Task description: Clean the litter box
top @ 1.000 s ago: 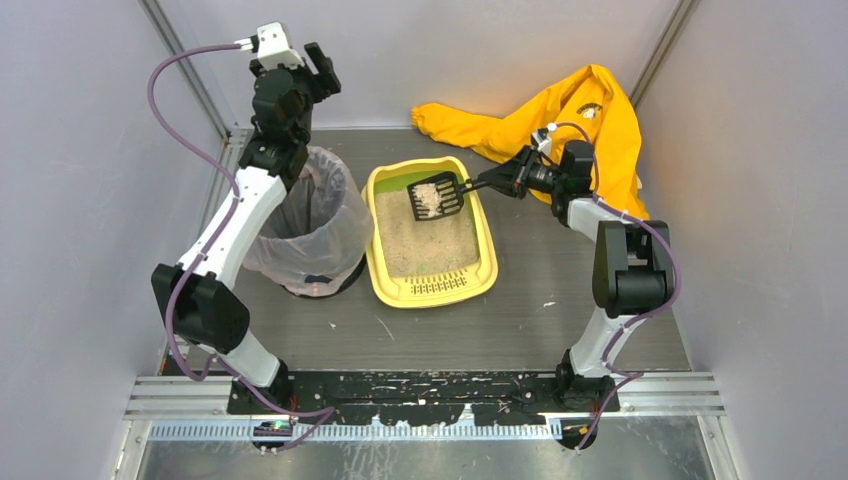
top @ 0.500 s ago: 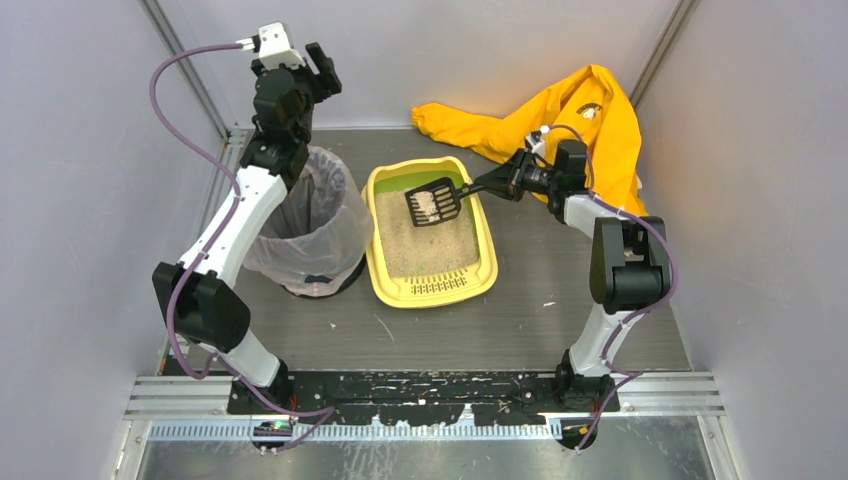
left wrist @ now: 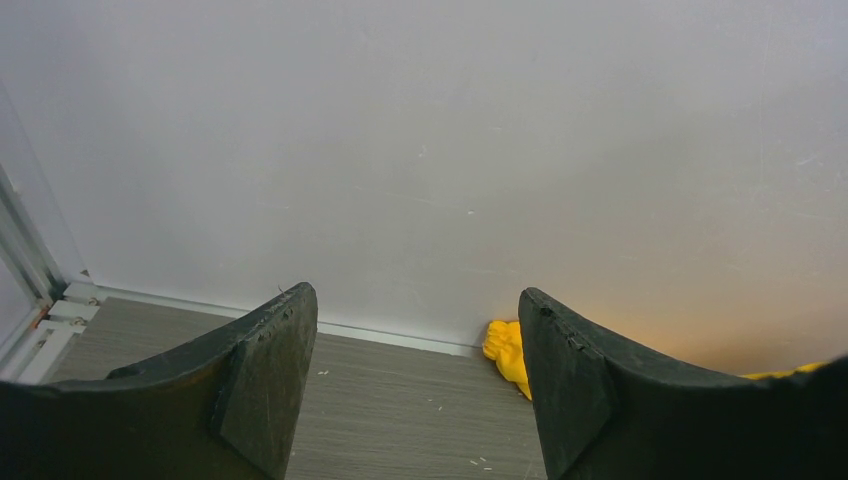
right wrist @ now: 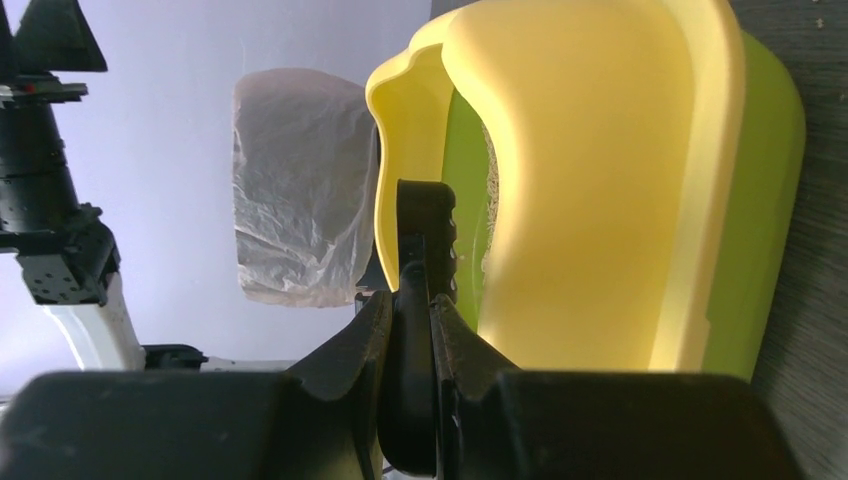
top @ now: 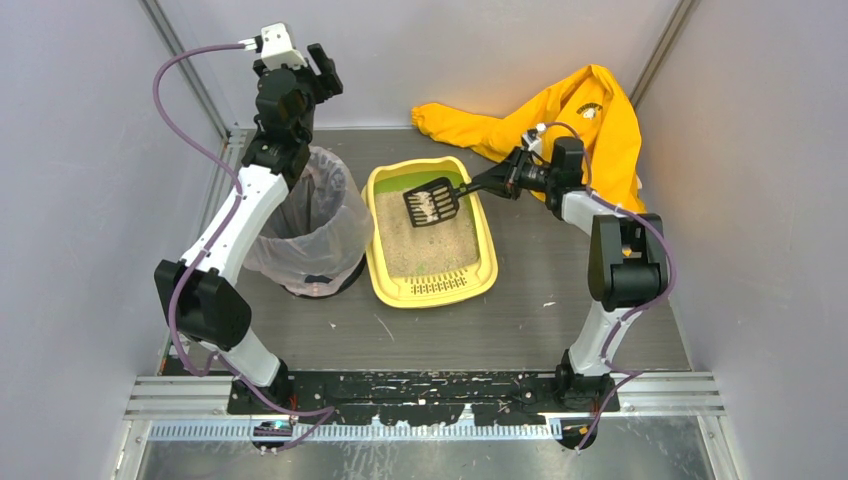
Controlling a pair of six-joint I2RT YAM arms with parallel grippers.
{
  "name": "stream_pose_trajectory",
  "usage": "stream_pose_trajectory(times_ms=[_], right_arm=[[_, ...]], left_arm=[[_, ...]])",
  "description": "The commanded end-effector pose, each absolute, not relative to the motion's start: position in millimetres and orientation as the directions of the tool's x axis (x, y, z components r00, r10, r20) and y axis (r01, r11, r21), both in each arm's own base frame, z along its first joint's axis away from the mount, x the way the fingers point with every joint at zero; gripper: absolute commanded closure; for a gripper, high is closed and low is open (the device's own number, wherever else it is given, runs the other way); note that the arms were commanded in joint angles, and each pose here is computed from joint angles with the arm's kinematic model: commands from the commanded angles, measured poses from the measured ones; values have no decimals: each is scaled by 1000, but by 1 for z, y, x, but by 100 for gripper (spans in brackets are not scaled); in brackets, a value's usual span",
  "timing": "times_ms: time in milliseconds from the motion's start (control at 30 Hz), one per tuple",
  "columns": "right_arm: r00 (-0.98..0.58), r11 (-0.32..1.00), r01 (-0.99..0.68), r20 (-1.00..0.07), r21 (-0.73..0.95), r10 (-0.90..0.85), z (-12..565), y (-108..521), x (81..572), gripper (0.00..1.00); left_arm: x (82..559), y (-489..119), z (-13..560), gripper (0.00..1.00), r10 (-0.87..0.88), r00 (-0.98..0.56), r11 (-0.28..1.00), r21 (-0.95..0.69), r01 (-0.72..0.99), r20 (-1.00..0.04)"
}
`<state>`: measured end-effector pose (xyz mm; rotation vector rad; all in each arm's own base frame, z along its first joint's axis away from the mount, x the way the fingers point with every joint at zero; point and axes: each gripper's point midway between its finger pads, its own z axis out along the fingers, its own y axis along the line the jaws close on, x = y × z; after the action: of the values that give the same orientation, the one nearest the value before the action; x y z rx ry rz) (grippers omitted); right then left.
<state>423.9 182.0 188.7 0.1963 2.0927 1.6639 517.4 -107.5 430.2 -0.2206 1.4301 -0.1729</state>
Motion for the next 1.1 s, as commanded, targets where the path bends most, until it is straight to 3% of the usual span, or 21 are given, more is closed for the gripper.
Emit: stream_pose_trajectory(times_ms=[0,100,167,333,600,700,867,1000,1067], right_arm=[[-878,297,-276,-365,914,309,209,199,419,99],[-853,284,-243,-343,928,393,212,176,430,99],[-879,233,-274,-342,933,334,219,202,424,99],[-876,320,-257,-360,912,321,207,196,421,99],[-857,264,-260,-348,929,381,218,188,426,99],[-884,193,-285,-335,939,327,226,214,419,99],[-854,269,-251,-344,930,391,217,186,428,99],[-894,319,-264,-356,910,274,207,207,411,99],[-874,345,-248,-362,905,323,206,194,417,99]], left_arm=[[512,-111,463,27,-275,208,961,-276,25,-939],[509,-111,464,27,-268,209,963,-268,26,-941],[509,-109,461,27,-262,208,964,-265,17,-942],[508,-112,463,27,-273,208,961,-273,29,-939],[501,-106,461,27,-252,208,967,-255,11,-945],[501,-106,458,27,-254,205,966,-258,10,-945],[499,-106,460,27,-254,205,966,-257,12,-945],[499,-103,455,26,-248,201,967,-254,-7,-948],[497,-104,457,27,-252,203,966,-257,1,-946]])
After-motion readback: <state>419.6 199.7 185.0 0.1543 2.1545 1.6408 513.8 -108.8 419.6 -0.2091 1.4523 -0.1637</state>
